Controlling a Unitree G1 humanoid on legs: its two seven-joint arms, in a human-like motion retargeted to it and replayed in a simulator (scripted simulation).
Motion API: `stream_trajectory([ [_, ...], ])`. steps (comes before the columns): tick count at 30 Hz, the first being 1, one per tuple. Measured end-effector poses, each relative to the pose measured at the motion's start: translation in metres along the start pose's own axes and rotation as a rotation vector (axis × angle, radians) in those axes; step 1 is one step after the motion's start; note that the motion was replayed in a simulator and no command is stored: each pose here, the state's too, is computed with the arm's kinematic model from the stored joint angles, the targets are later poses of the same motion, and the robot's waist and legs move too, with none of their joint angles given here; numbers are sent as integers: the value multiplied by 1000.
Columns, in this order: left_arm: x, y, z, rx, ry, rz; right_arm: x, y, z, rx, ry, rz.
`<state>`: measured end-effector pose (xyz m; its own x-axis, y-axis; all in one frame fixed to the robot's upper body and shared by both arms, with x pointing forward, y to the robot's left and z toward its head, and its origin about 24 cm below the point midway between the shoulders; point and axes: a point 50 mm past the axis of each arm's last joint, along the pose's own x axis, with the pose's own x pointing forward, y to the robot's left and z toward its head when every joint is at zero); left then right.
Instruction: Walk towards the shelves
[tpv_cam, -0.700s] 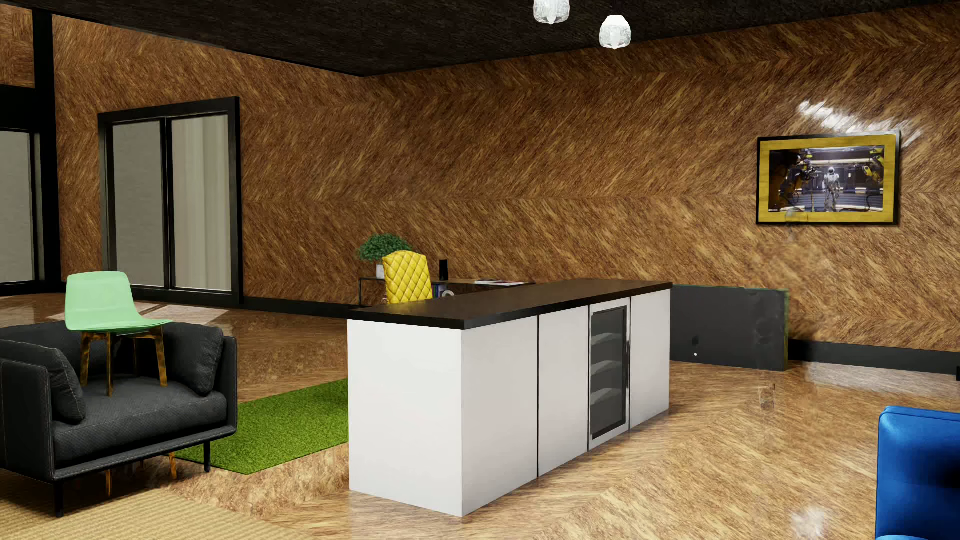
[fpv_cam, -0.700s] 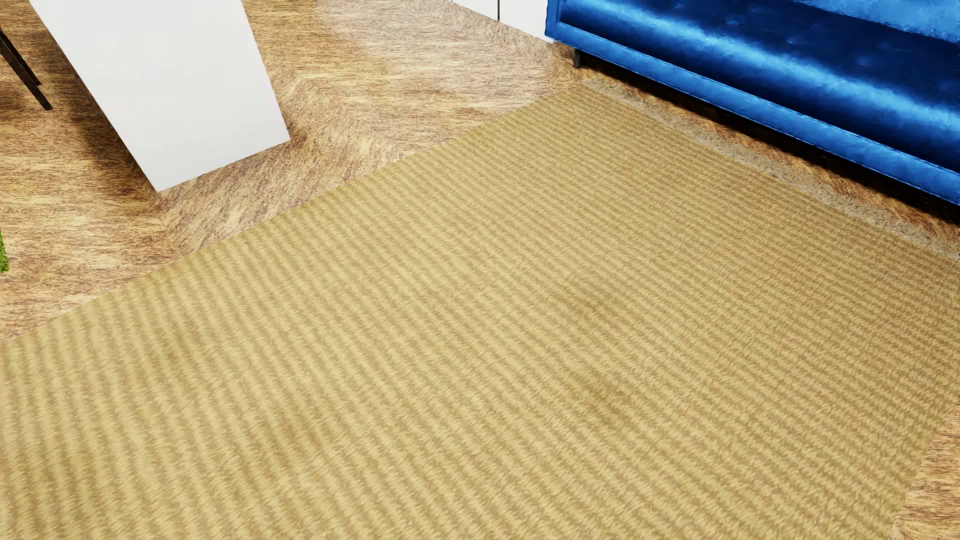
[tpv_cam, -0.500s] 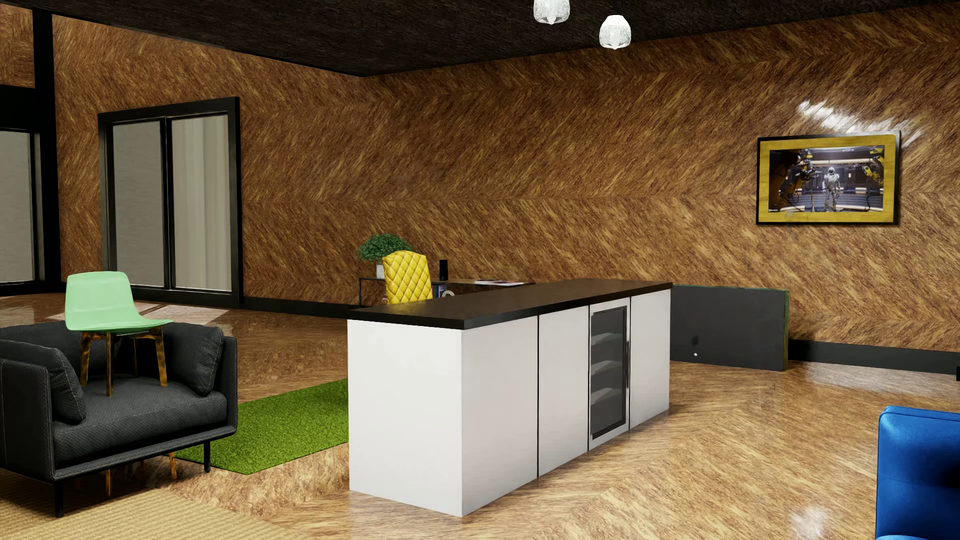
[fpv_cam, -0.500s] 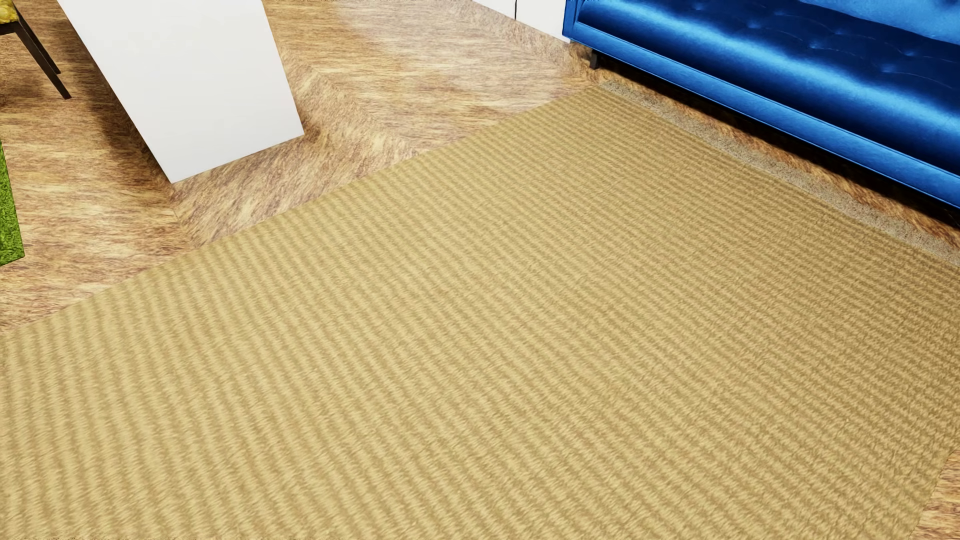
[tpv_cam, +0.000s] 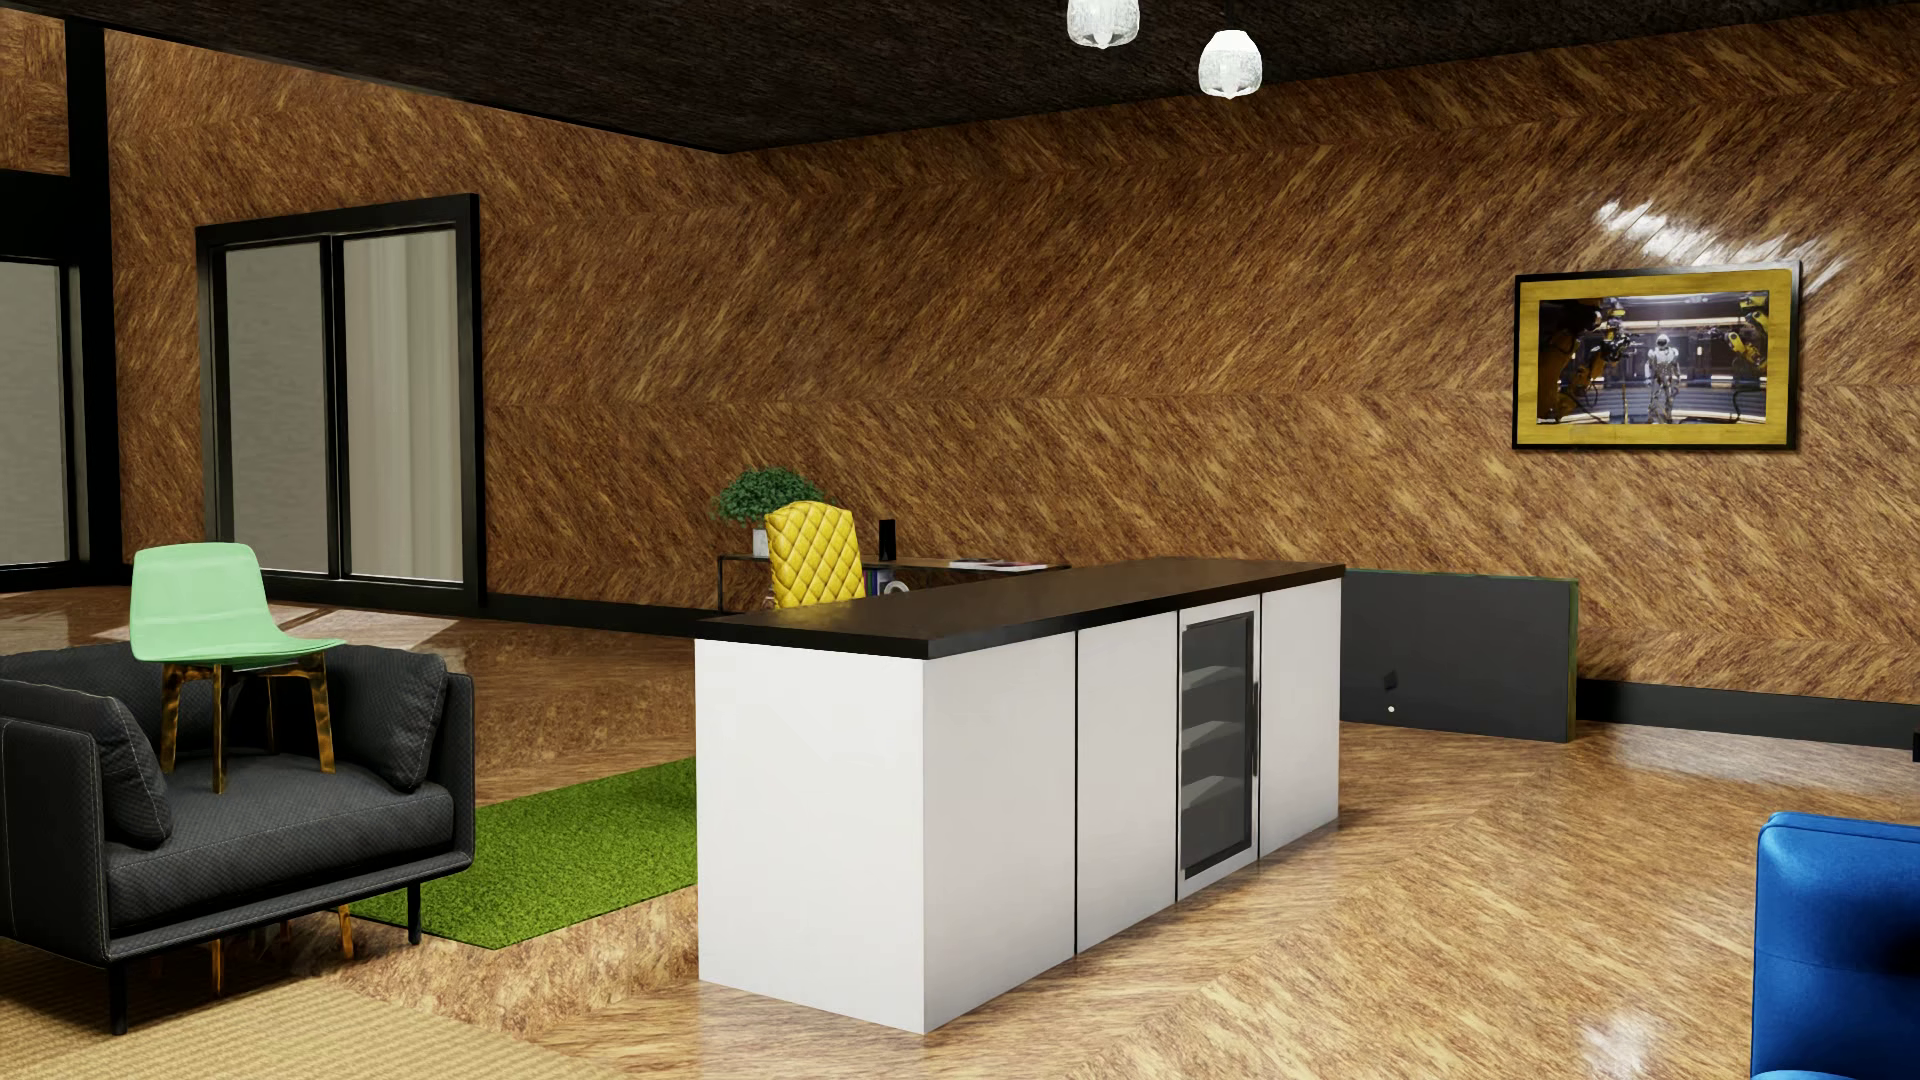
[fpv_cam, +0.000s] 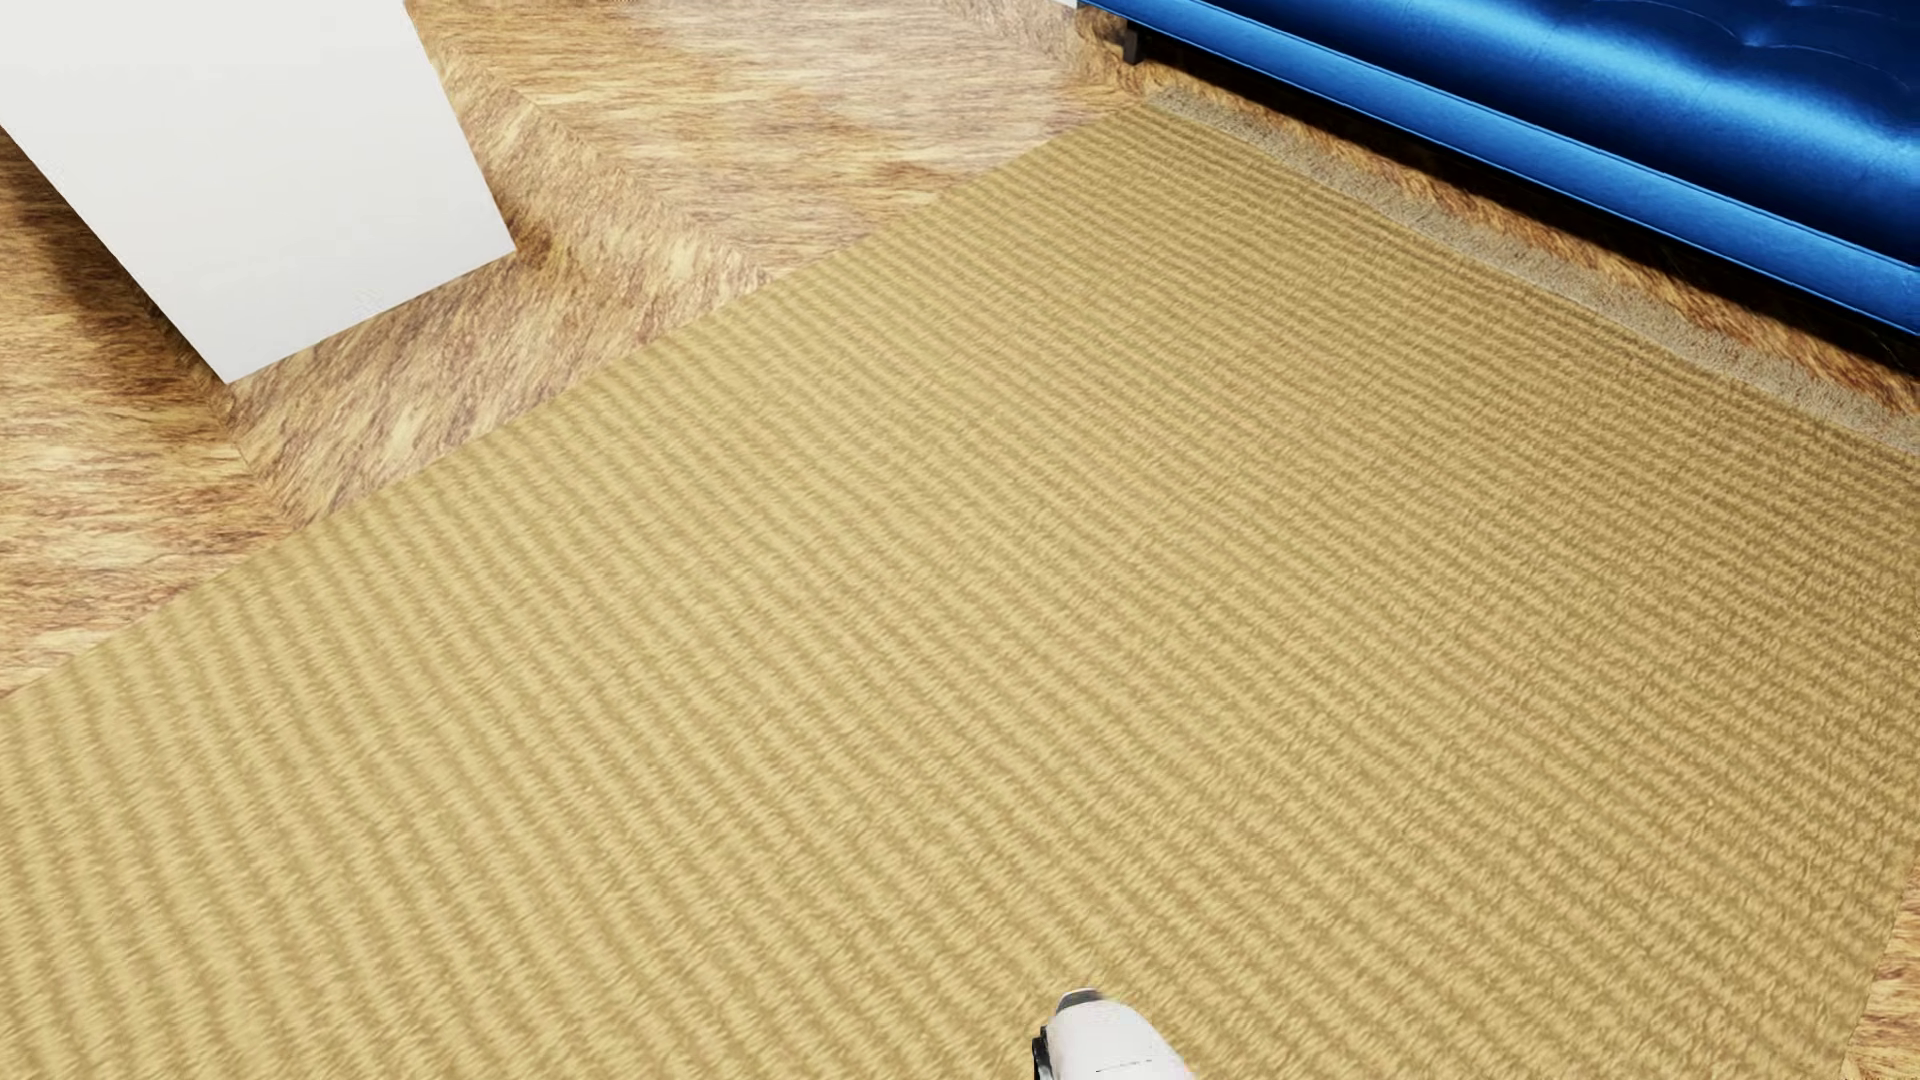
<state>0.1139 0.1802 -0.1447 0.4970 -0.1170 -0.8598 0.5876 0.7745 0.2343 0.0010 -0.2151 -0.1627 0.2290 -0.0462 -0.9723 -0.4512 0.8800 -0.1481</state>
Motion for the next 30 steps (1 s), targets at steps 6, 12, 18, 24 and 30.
stream_trajectory([
  [6, -2, -17, -19, 49, 79, -61, -4, -2, -20, -8, 70, -2],
  [12, -24, -47, -63, 13, 201, -129, 4, -5, 20, -17, -55, -8],
  [18, -40, -56, -82, -41, 237, -132, 0, -43, 90, -54, -301, -98],
  [24, -45, -65, -97, 2, 307, -173, 5, -34, 67, 20, -209, -88],
  [30, -16, -14, -37, 20, 94, -43, 1, -10, 31, -36, -118, -17],
])
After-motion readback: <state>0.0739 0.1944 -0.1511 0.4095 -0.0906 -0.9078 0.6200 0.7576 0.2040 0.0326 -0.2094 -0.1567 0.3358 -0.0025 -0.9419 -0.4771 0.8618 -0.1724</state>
